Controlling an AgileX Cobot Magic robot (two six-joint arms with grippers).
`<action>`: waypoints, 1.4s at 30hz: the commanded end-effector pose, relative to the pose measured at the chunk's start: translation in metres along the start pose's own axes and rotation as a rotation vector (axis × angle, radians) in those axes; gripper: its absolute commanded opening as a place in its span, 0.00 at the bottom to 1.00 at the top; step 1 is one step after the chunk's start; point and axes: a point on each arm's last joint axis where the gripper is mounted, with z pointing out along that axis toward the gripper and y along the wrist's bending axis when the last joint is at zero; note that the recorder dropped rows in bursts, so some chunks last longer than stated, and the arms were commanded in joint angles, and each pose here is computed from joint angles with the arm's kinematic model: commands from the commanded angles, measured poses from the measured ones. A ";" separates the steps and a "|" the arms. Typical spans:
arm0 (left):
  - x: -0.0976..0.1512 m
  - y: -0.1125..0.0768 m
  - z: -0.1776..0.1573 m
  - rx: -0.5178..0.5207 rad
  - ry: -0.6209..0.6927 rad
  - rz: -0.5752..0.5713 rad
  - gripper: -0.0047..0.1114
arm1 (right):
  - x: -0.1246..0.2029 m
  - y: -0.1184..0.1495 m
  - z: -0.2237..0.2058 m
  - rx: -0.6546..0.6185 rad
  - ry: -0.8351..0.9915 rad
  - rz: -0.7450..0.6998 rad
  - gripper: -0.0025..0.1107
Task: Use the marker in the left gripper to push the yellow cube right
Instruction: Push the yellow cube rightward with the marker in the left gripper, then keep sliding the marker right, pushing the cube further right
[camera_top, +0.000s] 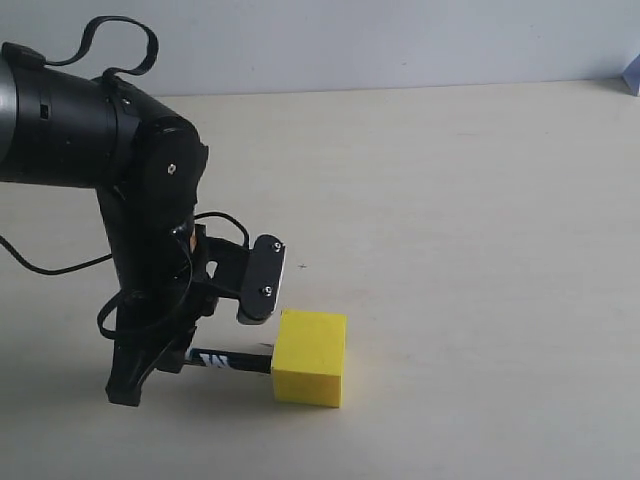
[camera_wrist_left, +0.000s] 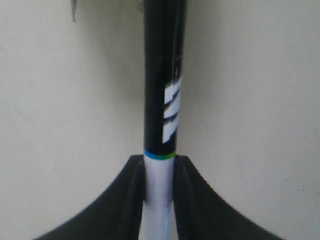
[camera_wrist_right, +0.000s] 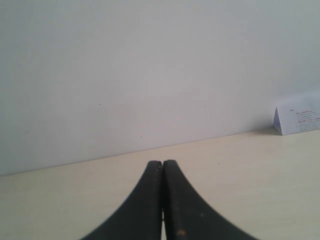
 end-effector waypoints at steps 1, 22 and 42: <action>0.000 0.001 -0.001 0.002 -0.003 -0.013 0.04 | 0.001 0.000 0.000 -0.003 -0.007 -0.002 0.02; 0.010 0.006 -0.002 -0.056 0.079 -0.233 0.04 | 0.001 0.000 0.000 -0.003 -0.007 -0.002 0.02; 0.031 0.013 -0.008 -0.057 -0.049 -0.259 0.04 | 0.001 0.000 0.000 -0.003 -0.007 -0.004 0.02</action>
